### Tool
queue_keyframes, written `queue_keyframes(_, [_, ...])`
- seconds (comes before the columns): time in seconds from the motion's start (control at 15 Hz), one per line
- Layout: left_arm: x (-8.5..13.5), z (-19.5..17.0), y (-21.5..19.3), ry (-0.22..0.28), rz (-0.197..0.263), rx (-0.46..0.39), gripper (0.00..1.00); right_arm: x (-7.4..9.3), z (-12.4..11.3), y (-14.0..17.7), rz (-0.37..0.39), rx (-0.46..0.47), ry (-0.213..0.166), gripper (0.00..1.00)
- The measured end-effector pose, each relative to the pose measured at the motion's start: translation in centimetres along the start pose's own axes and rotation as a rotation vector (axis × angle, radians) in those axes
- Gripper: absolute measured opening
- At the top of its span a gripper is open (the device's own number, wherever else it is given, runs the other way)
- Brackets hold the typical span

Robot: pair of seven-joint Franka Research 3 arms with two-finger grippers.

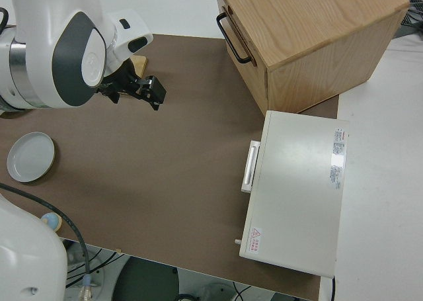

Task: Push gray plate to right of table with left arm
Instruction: 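Move the left gripper down and across to the gray plate's near edge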

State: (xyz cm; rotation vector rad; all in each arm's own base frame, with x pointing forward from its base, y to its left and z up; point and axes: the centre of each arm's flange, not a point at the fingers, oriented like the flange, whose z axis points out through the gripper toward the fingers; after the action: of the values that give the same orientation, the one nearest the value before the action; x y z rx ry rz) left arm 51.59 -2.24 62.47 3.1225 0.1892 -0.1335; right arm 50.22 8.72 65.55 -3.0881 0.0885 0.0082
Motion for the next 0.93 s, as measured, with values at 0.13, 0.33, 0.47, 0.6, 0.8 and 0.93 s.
queue_keyframes(0.13, [-0.7,2.3,-0.2,-0.034,-0.003,0.003,0.99,0.0,0.0,0.0,0.000,0.000,0.000,1.00])
queue_keyframes(0.33, [-0.5,7.3,-0.2,-0.074,-0.021,-0.001,0.99,0.0,0.0,0.0,0.000,0.000,0.000,1.00])
queue_keyframes(0.47, [-0.3,10.6,-0.2,-0.081,-0.030,0.000,0.99,0.0,0.0,0.0,0.000,0.000,0.000,1.00])
queue_keyframes(0.6, [-0.4,13.6,-0.2,-0.084,-0.032,0.000,0.99,0.0,0.0,0.0,0.000,0.000,0.000,1.00])
queue_keyframes(0.8, [-0.7,17.0,-0.4,-0.075,-0.037,-0.005,0.99,0.0,0.0,0.0,0.000,0.000,0.000,1.00])
queue_keyframes(0.93, [-1.2,19.3,-0.5,-0.076,-0.043,-0.011,0.98,0.0,0.0,0.0,0.000,0.000,0.000,1.00])
